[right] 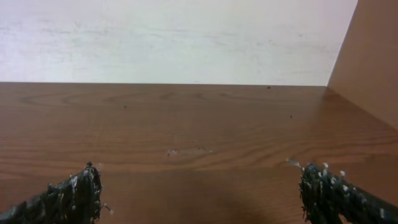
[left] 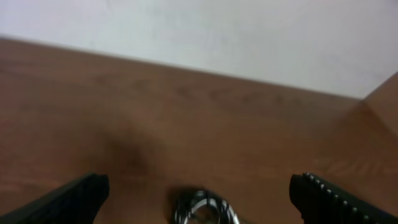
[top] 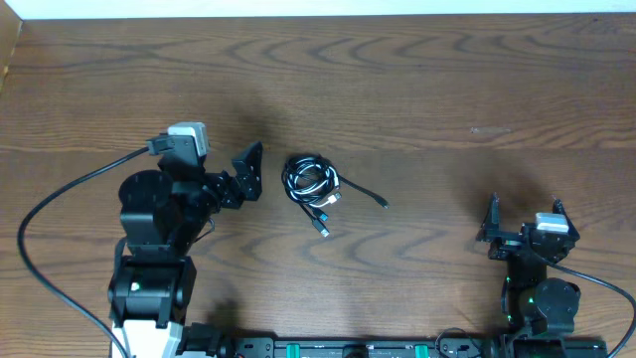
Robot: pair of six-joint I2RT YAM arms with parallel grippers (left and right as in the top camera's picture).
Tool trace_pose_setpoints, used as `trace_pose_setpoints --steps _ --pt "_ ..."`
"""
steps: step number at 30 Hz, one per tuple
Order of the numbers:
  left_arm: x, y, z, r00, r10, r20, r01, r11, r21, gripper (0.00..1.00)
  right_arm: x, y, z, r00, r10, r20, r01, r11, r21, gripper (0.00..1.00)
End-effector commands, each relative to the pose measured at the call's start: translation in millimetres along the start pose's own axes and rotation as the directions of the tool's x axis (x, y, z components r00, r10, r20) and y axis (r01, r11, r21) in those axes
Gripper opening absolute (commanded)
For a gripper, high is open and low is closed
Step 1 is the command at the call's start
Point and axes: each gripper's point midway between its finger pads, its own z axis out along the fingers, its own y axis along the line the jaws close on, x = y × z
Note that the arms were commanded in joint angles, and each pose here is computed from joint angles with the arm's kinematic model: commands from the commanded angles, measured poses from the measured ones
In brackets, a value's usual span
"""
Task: Untangle cables
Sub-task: 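Raise the left gripper and move it toward the coiled cable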
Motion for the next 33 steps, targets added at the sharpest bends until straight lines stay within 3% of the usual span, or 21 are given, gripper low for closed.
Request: trace_pose_setpoints --steps 1,20,26,27,30,33 --pt "5 -2 3 0.999 -0.01 -0.037 0.01 1.0 0.013 0.98 1 -4 0 1.0 0.013 -0.003 -0.013 1.0 0.021 0.99" --pt "51 14 13 0.971 -0.078 -0.225 0.069 0.996 -0.05 1.0 1 -4 0 1.0 0.013 -0.003 -0.013 1.0 0.021 0.99" --pt "64 18 13 0.956 -0.099 -0.276 0.083 0.994 -0.069 0.72 1 -4 0 1.0 0.013 -0.003 -0.013 1.0 0.021 0.99" --pt "66 18 13 0.953 -0.103 -0.284 0.085 0.994 -0.072 0.62 1 -4 0 1.0 0.013 -0.003 -0.013 1.0 0.021 0.99" --pt "75 22 17 0.94 -0.119 -0.321 0.095 0.992 -0.087 0.08 1 -4 0 1.0 0.013 -0.003 -0.013 1.0 0.021 0.99" --pt "81 25 20 0.93 -0.13 -0.345 0.102 0.99 -0.097 0.08 1 -4 0 1.0 0.013 -0.003 -0.013 1.0 0.021 0.99"
